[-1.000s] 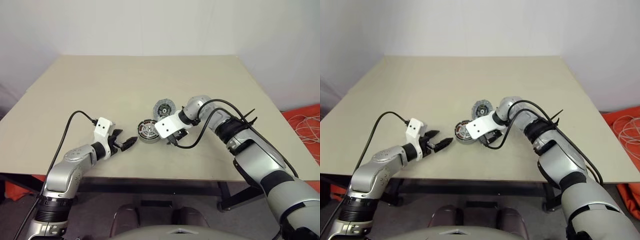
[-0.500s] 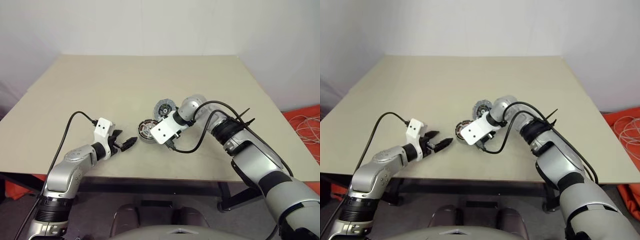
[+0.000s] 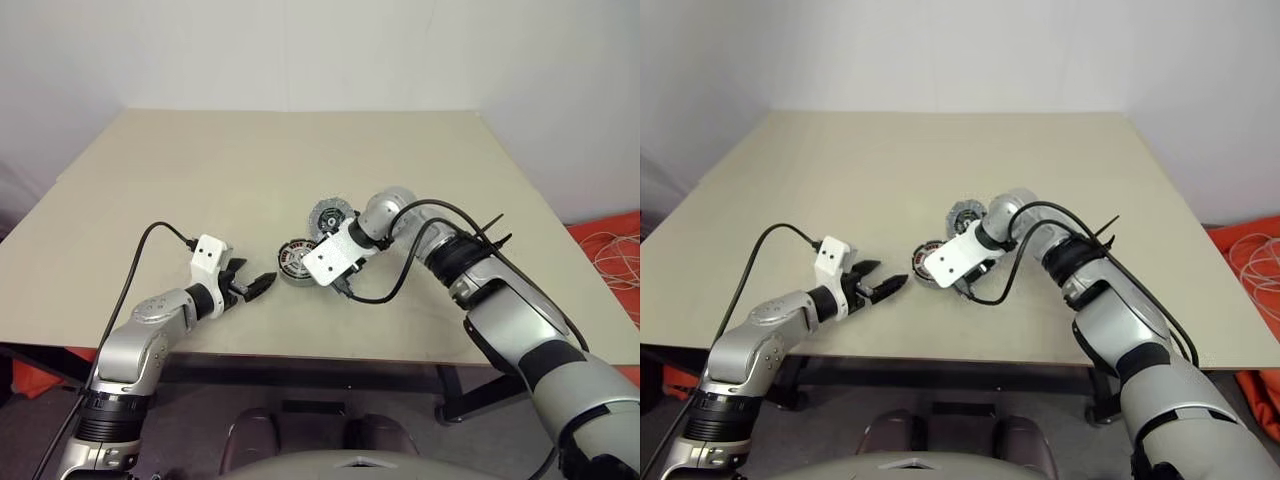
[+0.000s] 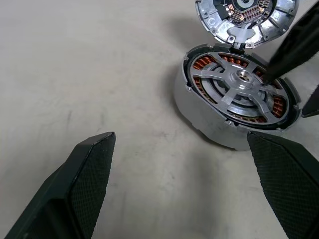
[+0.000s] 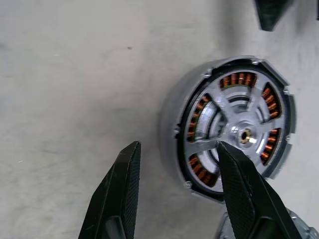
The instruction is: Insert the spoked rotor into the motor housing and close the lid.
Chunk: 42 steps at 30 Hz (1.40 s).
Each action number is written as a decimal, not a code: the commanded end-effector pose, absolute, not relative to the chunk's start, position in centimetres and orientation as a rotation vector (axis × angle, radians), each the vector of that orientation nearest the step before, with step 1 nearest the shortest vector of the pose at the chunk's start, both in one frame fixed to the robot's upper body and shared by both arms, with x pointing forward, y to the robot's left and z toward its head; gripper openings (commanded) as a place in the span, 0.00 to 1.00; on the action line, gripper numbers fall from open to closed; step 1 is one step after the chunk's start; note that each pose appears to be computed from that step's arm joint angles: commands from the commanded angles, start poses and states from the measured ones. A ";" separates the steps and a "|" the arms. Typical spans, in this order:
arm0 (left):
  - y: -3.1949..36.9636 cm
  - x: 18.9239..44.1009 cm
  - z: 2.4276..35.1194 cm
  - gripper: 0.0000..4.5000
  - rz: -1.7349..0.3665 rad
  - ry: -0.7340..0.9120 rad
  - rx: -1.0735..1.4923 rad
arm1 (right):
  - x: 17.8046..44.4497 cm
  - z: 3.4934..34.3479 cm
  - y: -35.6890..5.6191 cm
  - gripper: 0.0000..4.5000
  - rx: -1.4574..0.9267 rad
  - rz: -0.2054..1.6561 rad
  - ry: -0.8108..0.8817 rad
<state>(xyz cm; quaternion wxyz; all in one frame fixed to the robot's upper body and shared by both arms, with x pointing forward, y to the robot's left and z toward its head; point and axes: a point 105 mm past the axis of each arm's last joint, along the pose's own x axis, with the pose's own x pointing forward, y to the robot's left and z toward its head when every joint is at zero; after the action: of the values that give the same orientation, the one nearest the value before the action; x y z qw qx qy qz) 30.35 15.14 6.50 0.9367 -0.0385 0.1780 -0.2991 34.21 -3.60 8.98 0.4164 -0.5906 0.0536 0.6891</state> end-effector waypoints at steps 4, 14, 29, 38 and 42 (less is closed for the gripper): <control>15.3 30.8 7.7 1.00 -0.610 0.313 -0.061 | 33.8 8.4 -4.6 0.59 -1.499 1.748 0.163; 15.3 30.7 7.6 1.00 -0.610 0.315 -0.061 | 34.6 8.5 -4.1 0.59 -1.489 1.712 0.178; 15.3 30.5 7.5 1.00 -0.603 0.316 -0.067 | 34.6 8.6 -4.0 0.24 -1.494 1.738 0.189; 15.1 30.7 7.5 1.00 -0.609 0.314 -0.066 | 34.9 8.9 -3.9 0.00 -1.487 1.714 0.181; 15.1 30.7 7.5 1.00 -0.609 0.313 -0.066 | 35.1 9.2 -3.9 0.00 -1.478 1.700 0.182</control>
<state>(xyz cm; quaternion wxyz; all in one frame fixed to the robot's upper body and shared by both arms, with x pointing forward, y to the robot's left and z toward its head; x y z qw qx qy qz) 30.30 15.18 6.24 0.9375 -0.0404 0.1800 -0.2951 34.84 -4.01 8.57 0.4225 -0.5886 0.0770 0.6849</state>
